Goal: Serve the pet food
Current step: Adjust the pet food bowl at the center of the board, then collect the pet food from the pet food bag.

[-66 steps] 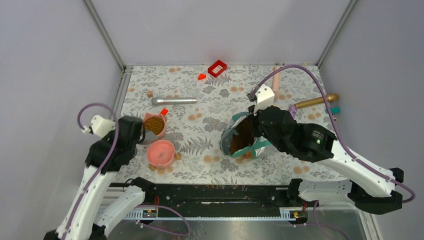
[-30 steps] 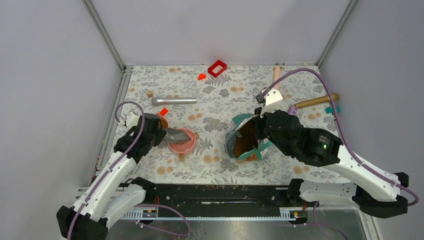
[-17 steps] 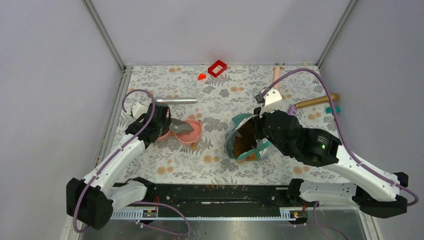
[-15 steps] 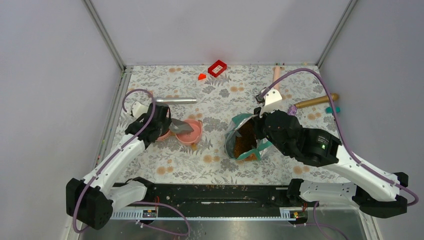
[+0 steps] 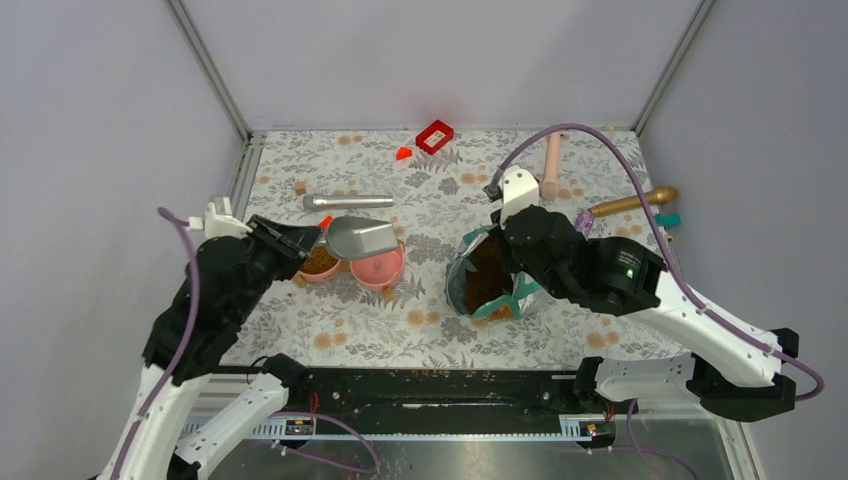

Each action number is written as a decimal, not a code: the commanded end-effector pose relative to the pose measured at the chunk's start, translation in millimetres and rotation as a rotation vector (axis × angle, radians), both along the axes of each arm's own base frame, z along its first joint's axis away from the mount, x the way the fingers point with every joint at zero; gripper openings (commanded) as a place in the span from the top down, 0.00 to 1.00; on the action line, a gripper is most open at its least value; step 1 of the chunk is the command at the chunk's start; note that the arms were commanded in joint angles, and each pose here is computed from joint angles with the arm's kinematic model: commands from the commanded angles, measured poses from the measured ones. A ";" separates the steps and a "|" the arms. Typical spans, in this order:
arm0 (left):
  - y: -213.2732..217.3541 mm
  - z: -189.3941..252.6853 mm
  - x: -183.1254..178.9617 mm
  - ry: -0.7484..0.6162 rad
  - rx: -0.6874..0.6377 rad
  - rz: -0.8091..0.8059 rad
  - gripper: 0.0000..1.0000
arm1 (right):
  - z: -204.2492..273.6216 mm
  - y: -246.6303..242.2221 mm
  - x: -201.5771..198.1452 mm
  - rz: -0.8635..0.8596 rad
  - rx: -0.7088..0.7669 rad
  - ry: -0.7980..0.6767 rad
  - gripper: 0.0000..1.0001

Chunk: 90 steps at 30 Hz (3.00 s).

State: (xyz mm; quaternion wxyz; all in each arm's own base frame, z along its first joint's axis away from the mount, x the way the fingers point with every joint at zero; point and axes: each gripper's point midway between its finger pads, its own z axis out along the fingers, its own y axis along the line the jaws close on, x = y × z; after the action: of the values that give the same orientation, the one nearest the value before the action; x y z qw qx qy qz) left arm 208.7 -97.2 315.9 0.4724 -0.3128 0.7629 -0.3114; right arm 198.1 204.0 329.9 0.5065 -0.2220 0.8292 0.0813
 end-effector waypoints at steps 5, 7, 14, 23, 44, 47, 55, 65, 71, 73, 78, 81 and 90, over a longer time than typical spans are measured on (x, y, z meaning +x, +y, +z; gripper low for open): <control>-21.9 116.9 -47.7 -0.291 -0.105 -0.262 1.00 | 40.3 21.3 20.4 -0.009 -0.035 -0.048 1.00; -22.1 128.8 -52.2 -0.318 -0.112 -0.277 1.00 | 47.2 32.7 27.4 -0.014 -0.033 -0.047 1.00; -23.9 146.2 -61.5 -0.355 -0.123 -0.313 1.00 | 64.2 83.1 51.3 0.012 0.020 -0.030 1.00; -27.4 127.3 -39.0 -0.254 -0.075 -0.273 1.00 | 52.2 109.4 56.2 0.048 0.001 0.021 1.00; -74.4 68.3 19.0 0.010 0.230 -0.183 1.00 | 28.3 104.1 44.3 0.086 0.042 0.038 1.00; -77.2 57.7 10.8 0.069 0.360 -0.189 1.00 | 28.6 98.1 45.1 0.066 0.041 0.027 1.00; -82.8 15.5 -1.2 0.196 0.487 -0.114 1.00 | 24.0 87.0 47.5 0.040 0.039 -0.015 1.00; -117.3 -21.6 7.1 0.273 0.614 -0.088 1.00 | 19.4 68.0 59.0 -0.086 -0.006 -0.051 1.00; -148.2 -52.0 14.8 0.237 0.474 -0.114 1.00 | 11.5 58.2 59.2 -0.188 0.072 -0.040 1.00; -161.9 -59.7 15.9 0.193 0.372 -0.148 1.00 | 8.4 59.4 57.4 -0.207 0.138 -0.031 1.00; -170.7 -64.0 18.4 0.134 0.214 -0.147 1.00 | 7.4 63.6 52.4 -0.213 0.294 -0.025 1.00; -183.3 -67.6 17.9 0.112 0.109 -0.179 1.00 | 12.2 68.5 50.0 -0.190 0.387 -0.035 1.00; -197.6 -76.0 19.7 0.094 -0.157 -0.213 1.00 | 14.0 64.2 43.2 -0.182 0.446 -0.024 1.00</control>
State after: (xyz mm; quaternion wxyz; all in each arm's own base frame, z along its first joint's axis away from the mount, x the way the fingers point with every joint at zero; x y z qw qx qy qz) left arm 225.8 -284.1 227.5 0.4012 -0.2381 0.8227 -0.3248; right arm 234.3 293.1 292.2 0.5083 -0.1091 0.8365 0.1731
